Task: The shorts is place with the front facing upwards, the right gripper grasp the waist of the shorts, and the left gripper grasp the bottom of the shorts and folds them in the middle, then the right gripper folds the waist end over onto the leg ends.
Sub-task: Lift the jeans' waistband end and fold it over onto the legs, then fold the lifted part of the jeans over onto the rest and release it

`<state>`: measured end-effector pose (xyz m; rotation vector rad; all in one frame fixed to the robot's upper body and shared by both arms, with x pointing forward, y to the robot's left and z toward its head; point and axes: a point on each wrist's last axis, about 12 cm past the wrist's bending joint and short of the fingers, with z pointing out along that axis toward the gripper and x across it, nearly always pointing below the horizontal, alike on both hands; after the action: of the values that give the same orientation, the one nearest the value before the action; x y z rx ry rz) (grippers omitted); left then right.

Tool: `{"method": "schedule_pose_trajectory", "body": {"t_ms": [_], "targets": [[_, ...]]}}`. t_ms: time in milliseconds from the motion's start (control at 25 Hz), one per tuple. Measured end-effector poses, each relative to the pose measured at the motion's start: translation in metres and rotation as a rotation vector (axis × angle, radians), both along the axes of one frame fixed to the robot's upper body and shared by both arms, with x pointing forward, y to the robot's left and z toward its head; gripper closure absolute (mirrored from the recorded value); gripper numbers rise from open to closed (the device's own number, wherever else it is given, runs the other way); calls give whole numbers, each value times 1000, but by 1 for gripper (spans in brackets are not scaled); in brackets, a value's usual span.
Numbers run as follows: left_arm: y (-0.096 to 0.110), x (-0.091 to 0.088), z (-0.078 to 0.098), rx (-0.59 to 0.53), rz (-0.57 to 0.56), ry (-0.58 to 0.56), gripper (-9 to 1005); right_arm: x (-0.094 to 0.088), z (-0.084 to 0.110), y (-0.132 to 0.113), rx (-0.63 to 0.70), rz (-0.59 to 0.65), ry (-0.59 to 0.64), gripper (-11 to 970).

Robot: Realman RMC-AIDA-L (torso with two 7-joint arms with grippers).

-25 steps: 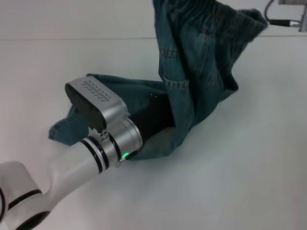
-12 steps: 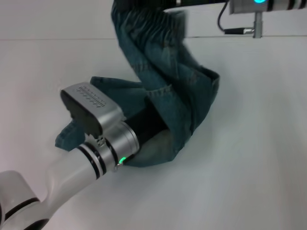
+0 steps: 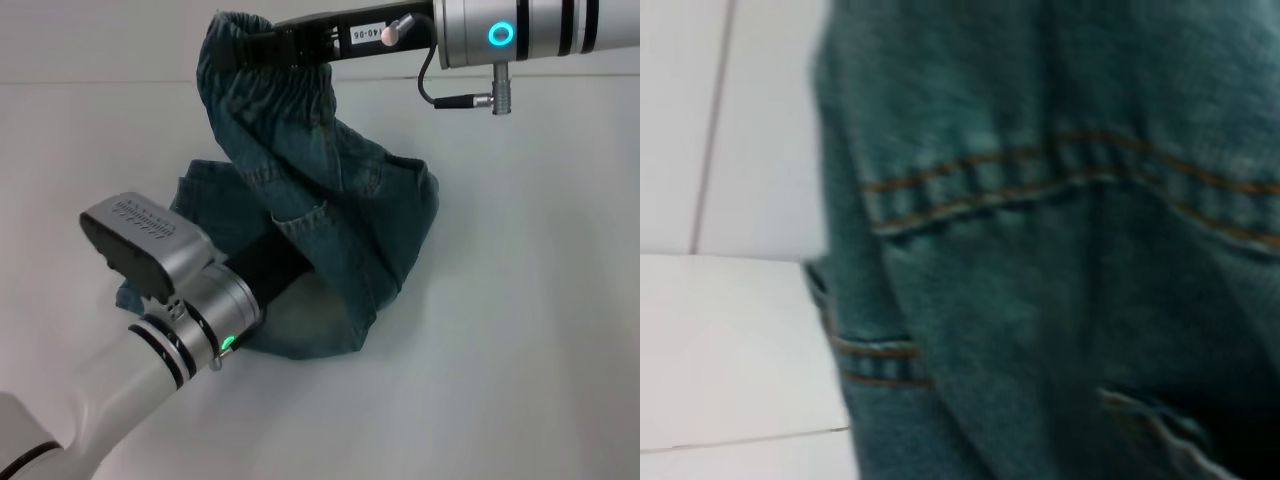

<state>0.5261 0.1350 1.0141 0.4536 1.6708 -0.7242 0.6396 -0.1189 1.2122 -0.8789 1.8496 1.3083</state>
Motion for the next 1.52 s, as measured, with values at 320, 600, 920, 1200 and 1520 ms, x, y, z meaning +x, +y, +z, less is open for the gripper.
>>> {"method": "schedule_pose_trajectory", "body": {"t_ms": [320, 600, 920, 1200, 1520], "targets": [[26, -4, -4, -50, 134, -8, 995, -4, -5, -5, 22, 5, 17, 909], [46, -6, -5, -73, 226, -32, 996, -4, -6, -10, 25, -2, 17, 908], [84, -7, -8, -65, 393, -55, 996, -5, -6, -11, 26, 2, 13, 908], [142, -29, -10, -92, 650, -125, 996, -7, -8, -7, 11, 18, 19, 909], [170, -56, -2, -138, 776, -257, 982, -14, -22, 25, -120, 90, -1, 880]]}}
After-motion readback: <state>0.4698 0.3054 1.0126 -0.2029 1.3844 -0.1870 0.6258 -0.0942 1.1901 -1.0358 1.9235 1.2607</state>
